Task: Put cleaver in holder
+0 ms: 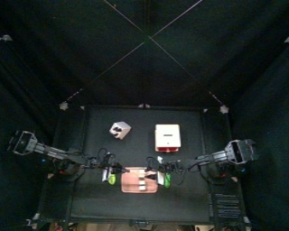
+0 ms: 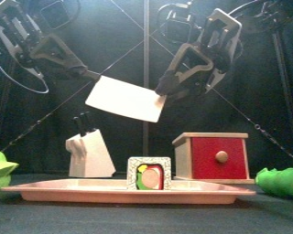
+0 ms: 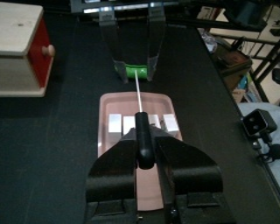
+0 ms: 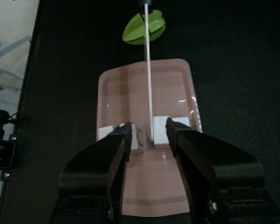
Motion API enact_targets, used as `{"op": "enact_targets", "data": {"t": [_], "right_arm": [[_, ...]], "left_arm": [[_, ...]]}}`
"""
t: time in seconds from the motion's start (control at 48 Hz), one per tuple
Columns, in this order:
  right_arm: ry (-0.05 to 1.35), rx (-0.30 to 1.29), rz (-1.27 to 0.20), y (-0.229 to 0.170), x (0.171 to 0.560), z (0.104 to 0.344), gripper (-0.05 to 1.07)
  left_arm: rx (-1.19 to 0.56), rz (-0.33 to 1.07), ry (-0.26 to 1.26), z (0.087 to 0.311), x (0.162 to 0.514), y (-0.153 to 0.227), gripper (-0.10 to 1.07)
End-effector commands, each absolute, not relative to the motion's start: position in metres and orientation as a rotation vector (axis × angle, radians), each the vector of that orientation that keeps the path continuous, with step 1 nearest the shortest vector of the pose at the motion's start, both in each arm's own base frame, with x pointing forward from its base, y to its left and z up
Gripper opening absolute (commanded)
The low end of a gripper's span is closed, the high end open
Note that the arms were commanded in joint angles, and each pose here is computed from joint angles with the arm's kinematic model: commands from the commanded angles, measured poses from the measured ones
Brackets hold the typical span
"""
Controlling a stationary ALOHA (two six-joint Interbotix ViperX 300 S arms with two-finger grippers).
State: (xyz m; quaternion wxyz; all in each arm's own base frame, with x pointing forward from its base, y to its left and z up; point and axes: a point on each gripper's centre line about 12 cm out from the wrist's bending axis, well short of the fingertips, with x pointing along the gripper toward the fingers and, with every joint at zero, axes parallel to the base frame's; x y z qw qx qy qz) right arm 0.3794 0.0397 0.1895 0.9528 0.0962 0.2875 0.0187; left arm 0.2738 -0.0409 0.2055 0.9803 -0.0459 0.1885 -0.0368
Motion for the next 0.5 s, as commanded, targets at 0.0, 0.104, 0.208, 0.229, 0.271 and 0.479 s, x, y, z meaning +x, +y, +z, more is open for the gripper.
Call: {"op": "enact_targets", "data": {"t": [0.0,0.104,0.208,0.229,0.271,0.479], "right_arm": [[0.513,0.213,0.041,0.038,0.377,0.213,0.75],[0.478,0.216,0.047,0.038,0.372,0.223,0.75],[0.419,0.234,0.031,0.029,0.368,0.235,0.75],[0.400,0.244,0.021,0.025,0.368,0.238,0.75],[0.378,0.257,0.005,0.018,0.368,0.241,0.75],[0.279,0.317,-0.092,-0.018,0.367,0.247,0.75]], "left_arm": [[-0.096,-0.087,0.382,0.215,0.272,-0.042,0.38],[-0.109,-0.098,0.405,0.224,0.266,-0.040,0.38],[-0.125,-0.099,0.427,0.239,0.257,-0.034,0.38],[-0.129,-0.097,0.430,0.242,0.256,-0.032,0.38],[-0.137,-0.090,0.443,0.249,0.253,-0.028,0.38],[-0.181,-0.028,0.550,0.284,0.243,-0.001,0.38]]}}
